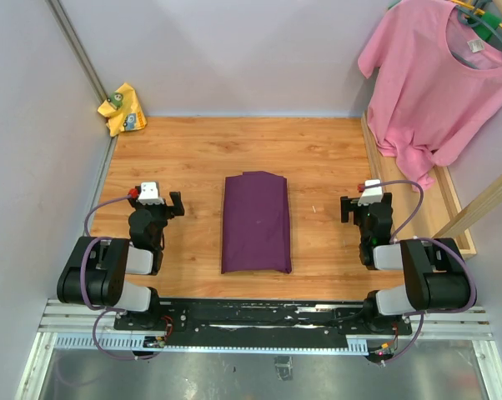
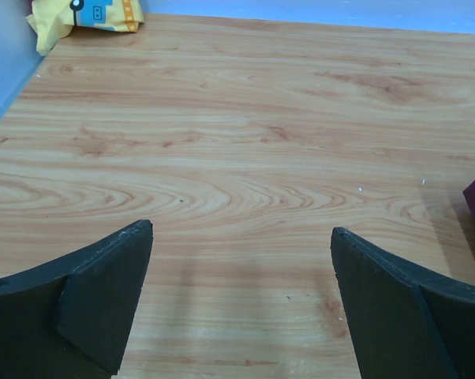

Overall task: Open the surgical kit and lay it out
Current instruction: Move the surgical kit at the center of the board.

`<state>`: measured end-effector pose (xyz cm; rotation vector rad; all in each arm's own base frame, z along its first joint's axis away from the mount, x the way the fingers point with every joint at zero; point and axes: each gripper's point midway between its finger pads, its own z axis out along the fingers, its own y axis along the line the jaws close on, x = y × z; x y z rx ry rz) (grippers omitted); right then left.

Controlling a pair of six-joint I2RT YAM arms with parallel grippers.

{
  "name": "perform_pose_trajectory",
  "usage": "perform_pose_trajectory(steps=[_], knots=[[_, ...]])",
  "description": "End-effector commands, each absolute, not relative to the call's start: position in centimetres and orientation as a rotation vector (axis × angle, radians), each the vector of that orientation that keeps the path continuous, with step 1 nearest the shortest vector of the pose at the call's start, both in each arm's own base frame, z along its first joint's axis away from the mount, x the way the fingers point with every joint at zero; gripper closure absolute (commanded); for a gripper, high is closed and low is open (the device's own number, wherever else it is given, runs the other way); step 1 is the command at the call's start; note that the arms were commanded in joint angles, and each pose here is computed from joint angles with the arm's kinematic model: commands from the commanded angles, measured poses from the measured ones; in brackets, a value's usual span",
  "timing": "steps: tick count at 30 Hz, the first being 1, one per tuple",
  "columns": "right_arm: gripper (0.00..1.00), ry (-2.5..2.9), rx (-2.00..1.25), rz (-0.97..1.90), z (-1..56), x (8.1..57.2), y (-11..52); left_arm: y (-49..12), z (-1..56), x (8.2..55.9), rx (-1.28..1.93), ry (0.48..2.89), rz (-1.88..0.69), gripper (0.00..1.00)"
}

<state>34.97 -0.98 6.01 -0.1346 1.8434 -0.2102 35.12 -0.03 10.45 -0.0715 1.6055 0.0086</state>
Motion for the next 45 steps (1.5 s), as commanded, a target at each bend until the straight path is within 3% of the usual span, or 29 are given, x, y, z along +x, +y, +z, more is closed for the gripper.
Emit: perform_pose_trajectory(steps=[1, 18, 28, 36, 41, 45], knots=[[0.02, 1.816, -0.11, -0.221, 6.9, 35.6, -1.4, 0.2, 11.3, 35.2, -0.063, 1.571, 0.021, 0.01], [0.02, 1.814, -0.11, -0.222, 7.0, 35.6, -1.5, -0.1, 11.5, 35.0, -0.038, 1.558, 0.014, 0.01], [0.02, 1.774, -0.149, -0.209, 7.8, 35.2, -0.8, -3.0, 14.6, 34.2, 0.104, 1.557, -0.072, 0.01], [0.02, 1.784, -0.195, -0.152, 11.3, 33.9, 1.2, -6.7, 18.6, 33.0, 0.131, 1.499, -0.263, 0.01], [0.02, 1.858, -0.053, 0.07, 15.8, 33.9, 3.5, -9.5, 21.8, 32.3, 0.173, 1.469, -0.346, 0.01], [0.02, 1.91, 0.008, 0.275, 19.7, 32.8, 6.0, -8.6, 25.1, 32.0, -0.16, 1.434, -0.487, 0.01]])
